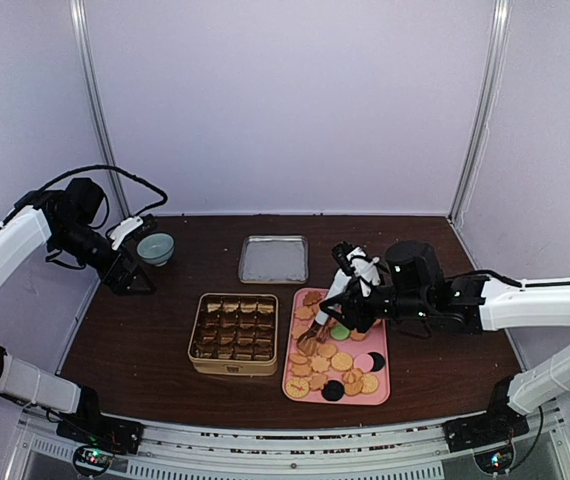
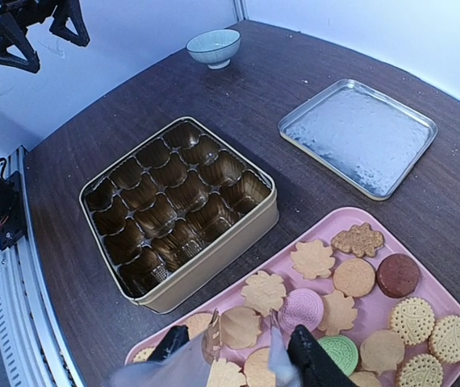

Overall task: Pack the cookies
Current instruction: Pick up the fake cookies from the plate.

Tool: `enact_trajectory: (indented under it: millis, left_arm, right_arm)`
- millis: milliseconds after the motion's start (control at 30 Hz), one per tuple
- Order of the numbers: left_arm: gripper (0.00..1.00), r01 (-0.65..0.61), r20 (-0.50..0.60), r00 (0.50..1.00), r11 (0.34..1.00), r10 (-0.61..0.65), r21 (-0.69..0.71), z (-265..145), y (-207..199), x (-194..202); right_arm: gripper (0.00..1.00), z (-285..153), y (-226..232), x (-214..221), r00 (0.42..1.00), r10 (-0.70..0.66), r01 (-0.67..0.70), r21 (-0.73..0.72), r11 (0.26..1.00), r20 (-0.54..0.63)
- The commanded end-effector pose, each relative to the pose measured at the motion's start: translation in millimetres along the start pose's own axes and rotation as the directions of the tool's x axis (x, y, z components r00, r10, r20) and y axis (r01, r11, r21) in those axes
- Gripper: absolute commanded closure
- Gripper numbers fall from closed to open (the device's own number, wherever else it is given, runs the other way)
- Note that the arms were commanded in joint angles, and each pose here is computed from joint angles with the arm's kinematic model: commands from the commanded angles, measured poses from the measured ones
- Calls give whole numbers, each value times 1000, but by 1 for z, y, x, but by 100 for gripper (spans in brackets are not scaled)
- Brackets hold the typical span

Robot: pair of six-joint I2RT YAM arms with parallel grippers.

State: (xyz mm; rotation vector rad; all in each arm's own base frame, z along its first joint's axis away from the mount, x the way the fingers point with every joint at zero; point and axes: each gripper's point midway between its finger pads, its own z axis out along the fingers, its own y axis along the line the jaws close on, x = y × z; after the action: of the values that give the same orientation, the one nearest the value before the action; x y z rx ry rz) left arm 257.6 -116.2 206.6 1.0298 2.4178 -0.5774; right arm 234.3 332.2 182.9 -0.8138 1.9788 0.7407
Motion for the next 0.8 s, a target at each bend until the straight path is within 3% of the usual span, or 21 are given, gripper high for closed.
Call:
enact_trajectory:
  millis: [0,533,633,767]
  left_arm:
    - [2,-24,40,999,1000,23,3,-5,-3,-6]
    - [2,-41,54,998,999,41,-1,-10,-5,-9]
    - [2,-39,53,998,999,39,4,-9,-6,-8]
    - [2,-39,53,998,999,38,8,-8,-6,-9]
  right_arm:
    - [60,-8,9,-31,997,-22,23,-17,1000,73]
    - [63,18,2,4,996,-68,69,25,997,-52]
    - [71,17,4,4,997,-62,63,21,998,-47]
    - [88,9,5,-4,998,-56,57,28,998,-29]
